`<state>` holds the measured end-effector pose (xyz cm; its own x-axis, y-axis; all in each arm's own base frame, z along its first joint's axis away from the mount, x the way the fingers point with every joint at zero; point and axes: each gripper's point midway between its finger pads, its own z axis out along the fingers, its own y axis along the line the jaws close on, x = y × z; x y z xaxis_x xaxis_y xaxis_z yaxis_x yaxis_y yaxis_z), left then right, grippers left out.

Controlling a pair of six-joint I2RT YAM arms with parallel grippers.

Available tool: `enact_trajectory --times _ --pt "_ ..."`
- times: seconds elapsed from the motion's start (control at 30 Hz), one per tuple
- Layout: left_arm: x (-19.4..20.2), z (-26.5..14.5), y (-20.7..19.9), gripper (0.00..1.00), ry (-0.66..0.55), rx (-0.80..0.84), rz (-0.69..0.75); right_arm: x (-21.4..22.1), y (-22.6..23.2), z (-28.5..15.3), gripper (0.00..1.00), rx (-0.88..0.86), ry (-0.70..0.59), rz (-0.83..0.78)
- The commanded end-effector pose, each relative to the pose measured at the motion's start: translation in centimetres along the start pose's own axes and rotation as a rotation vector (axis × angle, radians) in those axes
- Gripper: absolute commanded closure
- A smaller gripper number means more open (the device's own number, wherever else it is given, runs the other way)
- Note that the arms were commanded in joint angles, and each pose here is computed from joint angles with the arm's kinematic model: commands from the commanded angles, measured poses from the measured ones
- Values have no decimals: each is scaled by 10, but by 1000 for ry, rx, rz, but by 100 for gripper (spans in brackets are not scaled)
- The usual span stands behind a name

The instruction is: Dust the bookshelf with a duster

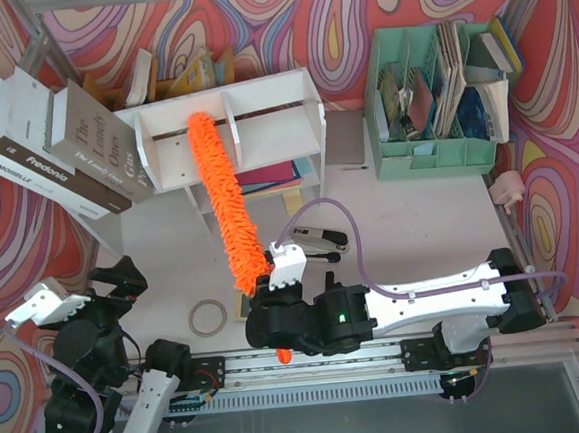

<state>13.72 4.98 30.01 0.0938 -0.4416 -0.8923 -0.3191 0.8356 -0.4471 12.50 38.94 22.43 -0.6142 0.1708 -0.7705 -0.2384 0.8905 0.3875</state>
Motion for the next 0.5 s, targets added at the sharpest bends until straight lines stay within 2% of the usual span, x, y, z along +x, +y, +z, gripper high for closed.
enact_trajectory --times 0.0,0.2,0.47 --pt "3 2 -2 1 13 2 8 -10 19 2 100 -53 -39 -27" --pt "2 2 -1 1 10 -3 9 -6 61 6 100 -183 -9 -150" --pt "3 3 -2 1 14 -3 11 -18 42 -1 100 -149 -55 -86"
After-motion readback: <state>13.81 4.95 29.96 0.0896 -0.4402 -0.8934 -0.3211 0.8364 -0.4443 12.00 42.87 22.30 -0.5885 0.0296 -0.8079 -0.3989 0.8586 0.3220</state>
